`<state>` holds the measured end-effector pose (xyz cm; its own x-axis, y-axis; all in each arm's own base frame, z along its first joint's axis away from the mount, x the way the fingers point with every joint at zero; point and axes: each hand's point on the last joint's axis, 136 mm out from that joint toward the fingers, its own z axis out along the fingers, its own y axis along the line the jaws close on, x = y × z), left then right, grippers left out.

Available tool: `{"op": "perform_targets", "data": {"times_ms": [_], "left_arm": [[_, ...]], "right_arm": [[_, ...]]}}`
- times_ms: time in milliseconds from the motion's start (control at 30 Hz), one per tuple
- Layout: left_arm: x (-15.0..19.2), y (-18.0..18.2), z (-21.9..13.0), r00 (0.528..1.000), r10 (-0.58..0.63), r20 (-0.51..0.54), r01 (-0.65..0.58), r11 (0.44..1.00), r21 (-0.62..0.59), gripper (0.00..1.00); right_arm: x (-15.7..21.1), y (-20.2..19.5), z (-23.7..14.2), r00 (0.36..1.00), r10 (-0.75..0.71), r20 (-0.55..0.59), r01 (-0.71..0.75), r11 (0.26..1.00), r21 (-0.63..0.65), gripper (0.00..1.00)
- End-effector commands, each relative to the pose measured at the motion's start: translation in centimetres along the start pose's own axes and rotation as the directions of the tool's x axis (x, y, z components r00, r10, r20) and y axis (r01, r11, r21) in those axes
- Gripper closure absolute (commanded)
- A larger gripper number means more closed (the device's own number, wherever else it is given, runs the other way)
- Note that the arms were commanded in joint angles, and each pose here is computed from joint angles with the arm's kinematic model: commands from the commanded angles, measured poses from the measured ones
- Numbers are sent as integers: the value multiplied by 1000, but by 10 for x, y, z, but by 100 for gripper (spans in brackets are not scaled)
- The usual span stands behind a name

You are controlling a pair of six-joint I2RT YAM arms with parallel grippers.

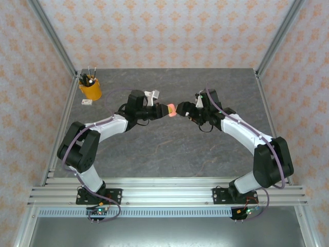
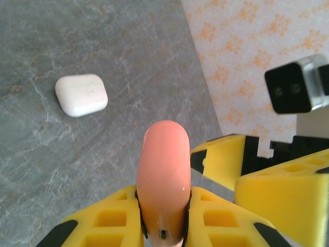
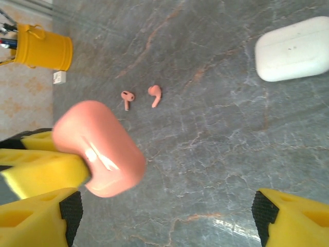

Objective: Insert the wireless bluetooth earbuds into the charging case

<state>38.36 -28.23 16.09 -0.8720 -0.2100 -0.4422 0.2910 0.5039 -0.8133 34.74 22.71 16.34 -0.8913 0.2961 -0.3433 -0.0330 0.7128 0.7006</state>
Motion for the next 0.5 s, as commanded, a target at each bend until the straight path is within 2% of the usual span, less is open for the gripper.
{"op": "perform_targets", "data": {"times_ms": [0,233,467], "left_arm": [[-4,-21,-7,999,46,-20,-45,998,41,100],[-8,-26,-6,998,55,-22,-53,997,49,100],[-13,-40,-11,997,78,-19,-76,994,80,100]], "right_arm": [[-6,18,0,998,-57,18,58,995,-82,14],[-6,17,15,999,-39,-16,37,995,-97,18],[-3,-11,32,1000,3,-24,-3,1000,-21,24]]}}
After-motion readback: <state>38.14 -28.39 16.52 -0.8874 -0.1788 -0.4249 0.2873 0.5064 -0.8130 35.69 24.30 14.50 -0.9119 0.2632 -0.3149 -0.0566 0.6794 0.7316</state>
